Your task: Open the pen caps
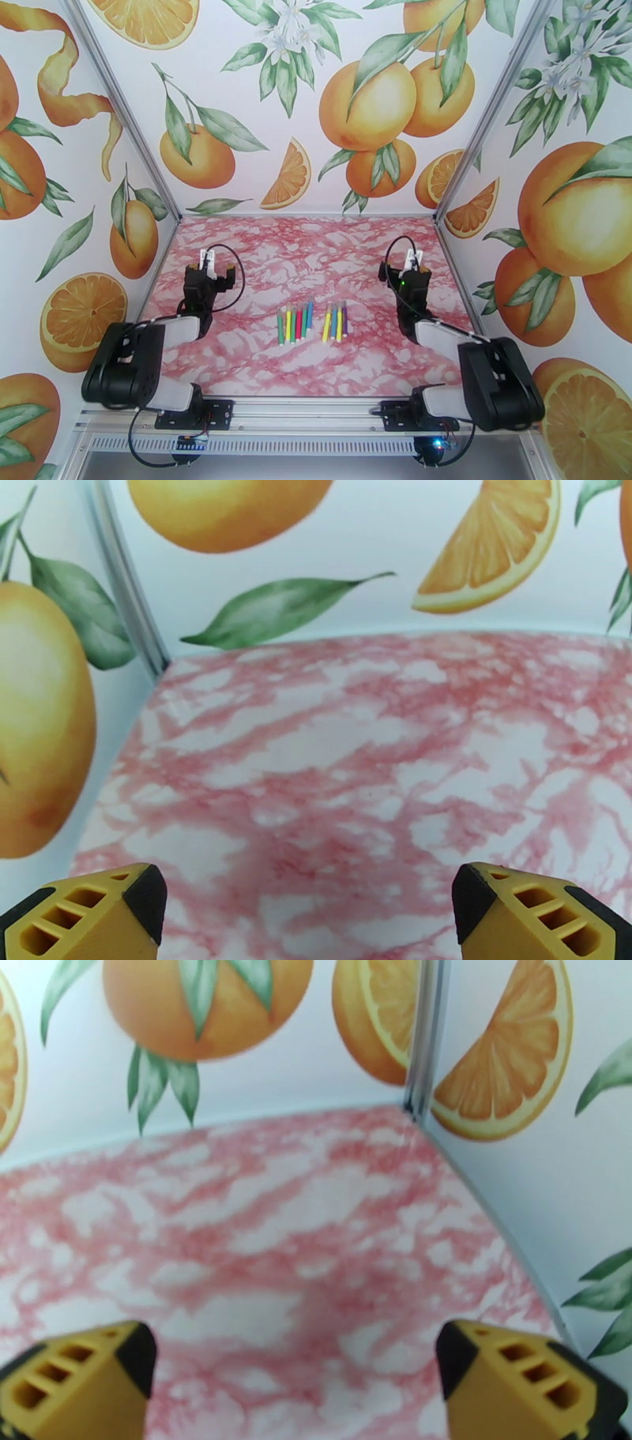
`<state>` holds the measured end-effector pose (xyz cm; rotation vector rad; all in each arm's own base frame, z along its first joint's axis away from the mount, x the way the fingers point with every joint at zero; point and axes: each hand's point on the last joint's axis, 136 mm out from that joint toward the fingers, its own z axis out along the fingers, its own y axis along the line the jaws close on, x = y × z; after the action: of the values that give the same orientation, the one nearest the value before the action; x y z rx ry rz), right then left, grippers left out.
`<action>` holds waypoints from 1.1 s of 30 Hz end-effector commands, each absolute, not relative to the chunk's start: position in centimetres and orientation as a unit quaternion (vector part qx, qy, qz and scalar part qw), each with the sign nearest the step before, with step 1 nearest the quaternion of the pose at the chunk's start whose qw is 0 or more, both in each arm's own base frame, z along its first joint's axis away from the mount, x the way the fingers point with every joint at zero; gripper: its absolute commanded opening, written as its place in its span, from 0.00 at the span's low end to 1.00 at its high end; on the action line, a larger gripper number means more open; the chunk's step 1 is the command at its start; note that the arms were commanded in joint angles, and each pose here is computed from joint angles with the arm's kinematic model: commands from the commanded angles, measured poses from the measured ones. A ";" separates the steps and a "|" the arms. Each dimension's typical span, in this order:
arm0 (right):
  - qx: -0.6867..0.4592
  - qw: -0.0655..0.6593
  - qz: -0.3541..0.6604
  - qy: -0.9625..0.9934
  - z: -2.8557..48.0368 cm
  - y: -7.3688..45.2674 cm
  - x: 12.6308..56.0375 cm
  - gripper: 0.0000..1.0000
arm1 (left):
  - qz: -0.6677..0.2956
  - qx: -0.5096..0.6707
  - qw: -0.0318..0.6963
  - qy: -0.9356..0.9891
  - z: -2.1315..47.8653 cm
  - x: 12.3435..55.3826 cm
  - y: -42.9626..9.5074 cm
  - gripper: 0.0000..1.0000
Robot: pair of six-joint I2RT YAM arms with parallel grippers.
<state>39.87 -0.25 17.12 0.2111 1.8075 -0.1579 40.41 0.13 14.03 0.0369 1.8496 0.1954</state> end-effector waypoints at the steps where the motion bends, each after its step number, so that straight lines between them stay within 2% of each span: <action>1: 0.074 0.552 -0.091 0.826 16.6 0.8 38.9 0.99 | 0.076 0.030 0.564 0.822 14.5 39.8 -1.2 1.00; 7: 0.049 0.481 -0.032 0.875 17.7 4.5 38.4 0.96 | 0.033 0.087 0.546 0.832 18.2 39.2 -5.9 0.98; 15: 0.013 0.340 0.022 0.940 14.2 8.3 35.4 0.91 | -0.072 0.145 0.510 0.845 21.4 38.1 -11.4 0.99; 23: -0.026 0.270 0.064 0.960 11.7 13.7 32.1 0.86 | -0.099 0.164 0.486 0.852 21.1 37.6 -13.2 1.00; 30: -0.037 0.222 0.068 0.972 9.1 15.6 29.9 0.77 | -0.091 0.178 0.494 0.846 20.8 37.6 -14.1 1.00; 33: -0.036 0.206 0.070 0.975 8.0 15.6 29.3 0.70 | -0.084 0.177 0.498 0.845 21.0 37.8 -13.9 1.00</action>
<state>30.45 15.56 9.25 -0.1266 2.6574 0.1817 37.31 -14.01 19.95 0.4375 2.0698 -0.2188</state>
